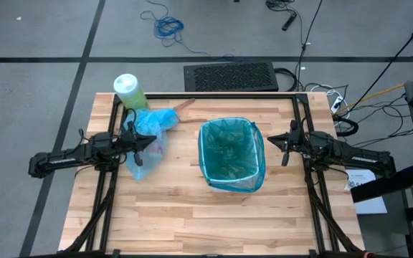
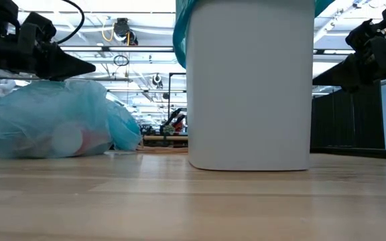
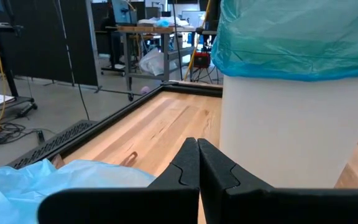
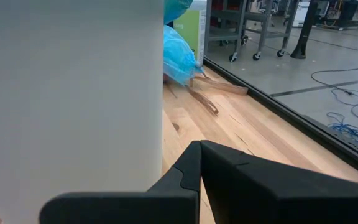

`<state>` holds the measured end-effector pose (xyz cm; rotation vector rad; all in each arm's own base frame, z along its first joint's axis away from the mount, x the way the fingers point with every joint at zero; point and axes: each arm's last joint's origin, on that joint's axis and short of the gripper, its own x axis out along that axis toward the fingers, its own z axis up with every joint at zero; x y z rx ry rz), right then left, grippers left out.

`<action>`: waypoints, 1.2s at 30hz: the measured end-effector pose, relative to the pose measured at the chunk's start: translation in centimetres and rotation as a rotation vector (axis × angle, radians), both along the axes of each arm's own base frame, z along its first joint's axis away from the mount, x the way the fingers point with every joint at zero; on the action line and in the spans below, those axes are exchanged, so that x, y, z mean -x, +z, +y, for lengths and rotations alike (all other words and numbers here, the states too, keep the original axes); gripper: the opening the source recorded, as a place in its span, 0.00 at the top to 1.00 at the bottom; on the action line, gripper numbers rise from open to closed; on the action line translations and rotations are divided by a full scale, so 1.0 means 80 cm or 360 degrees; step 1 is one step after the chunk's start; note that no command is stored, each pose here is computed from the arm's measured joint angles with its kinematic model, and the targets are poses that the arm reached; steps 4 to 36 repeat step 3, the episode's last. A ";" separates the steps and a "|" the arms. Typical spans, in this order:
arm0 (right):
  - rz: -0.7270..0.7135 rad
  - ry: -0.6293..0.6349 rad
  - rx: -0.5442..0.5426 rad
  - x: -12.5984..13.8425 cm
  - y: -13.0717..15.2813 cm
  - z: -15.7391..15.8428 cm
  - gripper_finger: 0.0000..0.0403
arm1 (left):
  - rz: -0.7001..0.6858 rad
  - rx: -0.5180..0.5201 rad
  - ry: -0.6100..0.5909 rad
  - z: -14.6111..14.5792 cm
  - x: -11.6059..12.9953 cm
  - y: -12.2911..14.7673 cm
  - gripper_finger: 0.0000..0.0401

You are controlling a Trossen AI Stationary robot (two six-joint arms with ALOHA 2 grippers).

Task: Place trash/remove bag and relplace
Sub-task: Return to Home Position

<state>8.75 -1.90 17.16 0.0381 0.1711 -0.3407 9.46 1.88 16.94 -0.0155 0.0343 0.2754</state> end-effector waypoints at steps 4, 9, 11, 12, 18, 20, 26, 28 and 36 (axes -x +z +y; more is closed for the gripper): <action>0.0000 0.0000 0.0000 0.000 0.000 0.000 1.00 | 0.0000 0.0000 0.0000 0.000 0.000 0.000 1.00; 0.0000 0.0000 0.0000 0.000 0.000 0.000 1.00 | 0.0000 0.0000 0.0000 0.000 0.000 0.000 1.00; 0.0000 0.0000 0.0000 0.000 0.000 0.000 1.00 | 0.0000 0.0000 0.0000 0.000 0.000 0.000 1.00; 0.0000 0.0000 0.0000 0.000 0.000 0.000 1.00 | 0.0000 0.0000 0.0000 0.000 0.000 0.000 1.00; 0.0000 0.0000 0.0000 0.000 0.000 0.000 1.00 | 0.0000 0.0000 0.0000 0.000 0.000 0.000 1.00; 0.0000 0.0000 0.0000 0.000 0.000 0.000 1.00 | 0.0000 0.0000 0.0000 0.000 0.000 0.000 1.00; 0.0000 0.0000 0.0000 0.000 0.000 0.000 1.00 | 0.0000 0.0000 0.0000 0.000 0.000 0.000 1.00; 0.0000 0.0000 0.0000 0.000 0.000 0.000 1.00 | 0.0000 0.0000 0.0000 0.000 0.000 0.000 1.00; 0.0000 0.0000 0.0000 0.000 0.000 0.000 1.00 | 0.0000 0.0000 0.0000 0.000 0.000 0.000 1.00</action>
